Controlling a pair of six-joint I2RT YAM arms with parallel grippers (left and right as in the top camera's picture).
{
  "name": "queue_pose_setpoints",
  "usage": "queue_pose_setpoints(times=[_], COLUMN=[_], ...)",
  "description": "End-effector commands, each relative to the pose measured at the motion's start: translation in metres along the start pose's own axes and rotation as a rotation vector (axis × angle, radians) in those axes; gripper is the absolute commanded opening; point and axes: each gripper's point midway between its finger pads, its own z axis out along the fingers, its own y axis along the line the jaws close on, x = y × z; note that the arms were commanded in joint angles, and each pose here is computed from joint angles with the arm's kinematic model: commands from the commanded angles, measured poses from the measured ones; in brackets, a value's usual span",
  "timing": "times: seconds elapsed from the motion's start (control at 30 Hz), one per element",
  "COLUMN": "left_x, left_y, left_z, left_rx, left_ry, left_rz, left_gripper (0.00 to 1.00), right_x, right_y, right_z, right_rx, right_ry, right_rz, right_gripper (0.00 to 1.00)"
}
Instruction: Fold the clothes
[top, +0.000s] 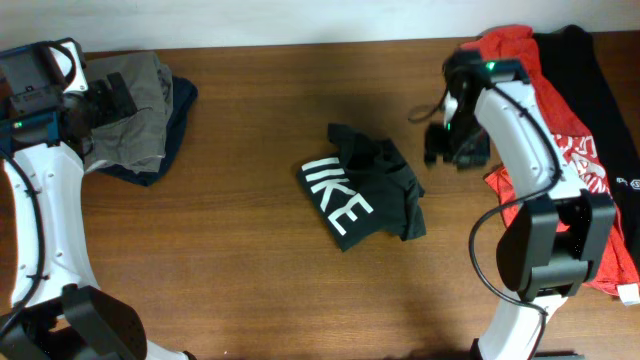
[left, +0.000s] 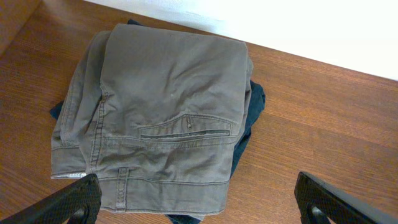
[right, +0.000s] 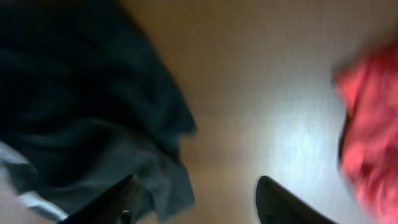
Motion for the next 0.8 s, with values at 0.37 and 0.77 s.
queue_pose_setpoints(times=[0.37,0.77], left_x=[0.014,0.018], left_y=[-0.004,-0.004], left_z=[0.017,0.016], left_rx=[0.033,0.032], left_ry=[0.053,0.069], left_rz=[0.008,0.006], left_gripper=[0.99,0.99], right_x=[0.024,0.017], right_y=[0.051,0.049], right_z=[0.037,0.065], right_rx=[-0.25,-0.328], right_ry=[0.051,0.005], right_rz=[-0.474,-0.411], right_gripper=[0.63,0.04])
